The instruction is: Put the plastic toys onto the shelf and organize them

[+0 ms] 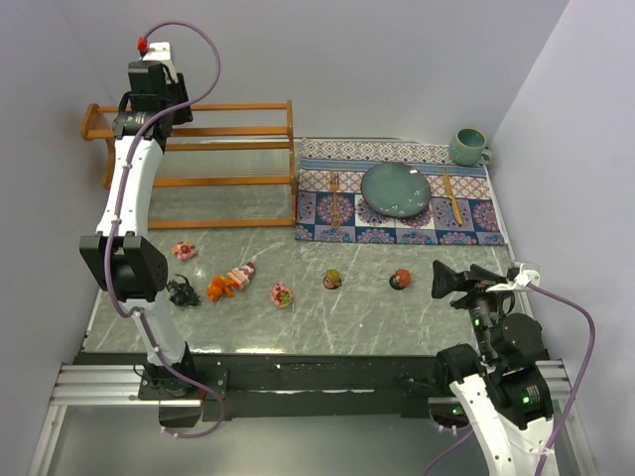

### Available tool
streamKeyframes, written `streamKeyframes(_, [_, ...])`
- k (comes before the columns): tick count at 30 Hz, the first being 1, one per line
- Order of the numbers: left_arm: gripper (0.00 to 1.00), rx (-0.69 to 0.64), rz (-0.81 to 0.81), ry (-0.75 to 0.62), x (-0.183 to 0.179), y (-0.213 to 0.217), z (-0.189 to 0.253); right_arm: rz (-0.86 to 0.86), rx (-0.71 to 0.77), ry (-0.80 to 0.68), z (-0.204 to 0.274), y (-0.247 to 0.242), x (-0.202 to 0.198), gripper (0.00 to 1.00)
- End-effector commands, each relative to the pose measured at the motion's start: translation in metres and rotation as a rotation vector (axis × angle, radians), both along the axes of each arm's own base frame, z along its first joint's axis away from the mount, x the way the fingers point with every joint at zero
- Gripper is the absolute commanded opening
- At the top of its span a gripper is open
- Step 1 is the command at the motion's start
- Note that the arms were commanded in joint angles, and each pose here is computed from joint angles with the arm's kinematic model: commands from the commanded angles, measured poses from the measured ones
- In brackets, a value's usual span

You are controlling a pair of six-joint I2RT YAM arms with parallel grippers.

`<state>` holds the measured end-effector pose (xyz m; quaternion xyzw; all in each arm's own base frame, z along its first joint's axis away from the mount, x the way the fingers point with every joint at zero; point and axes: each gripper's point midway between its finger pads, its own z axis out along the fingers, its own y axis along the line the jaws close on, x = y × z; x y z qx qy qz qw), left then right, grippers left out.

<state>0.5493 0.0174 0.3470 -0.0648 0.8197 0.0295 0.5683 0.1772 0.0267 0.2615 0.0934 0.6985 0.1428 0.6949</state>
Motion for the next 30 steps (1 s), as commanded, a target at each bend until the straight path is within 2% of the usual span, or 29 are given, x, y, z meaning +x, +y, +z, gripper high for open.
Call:
streamKeyframes(1, [0.47,-0.005,-0.011,-0.046,0.003,-0.002,0.019,-0.005,0.046,-0.164,0.027,-0.008,-0.024,1.00])
streamKeyframes(18, [0.48,0.022,0.017,-0.037,-0.005,0.005,0.022,-0.004,0.043,-0.164,0.028,-0.007,-0.023,1.00])
streamKeyframes(23, [0.56,0.020,0.015,-0.031,-0.005,0.004,0.019,-0.002,0.043,-0.164,0.028,-0.007,-0.023,1.00])
streamKeyframes(25, [0.64,0.020,0.013,-0.025,-0.003,0.004,0.016,-0.004,0.043,-0.164,0.028,-0.007,-0.023,1.00])
streamKeyframes(30, [0.71,0.019,0.015,-0.024,-0.003,0.004,0.014,-0.001,0.040,-0.160,0.027,-0.007,-0.023,1.00])
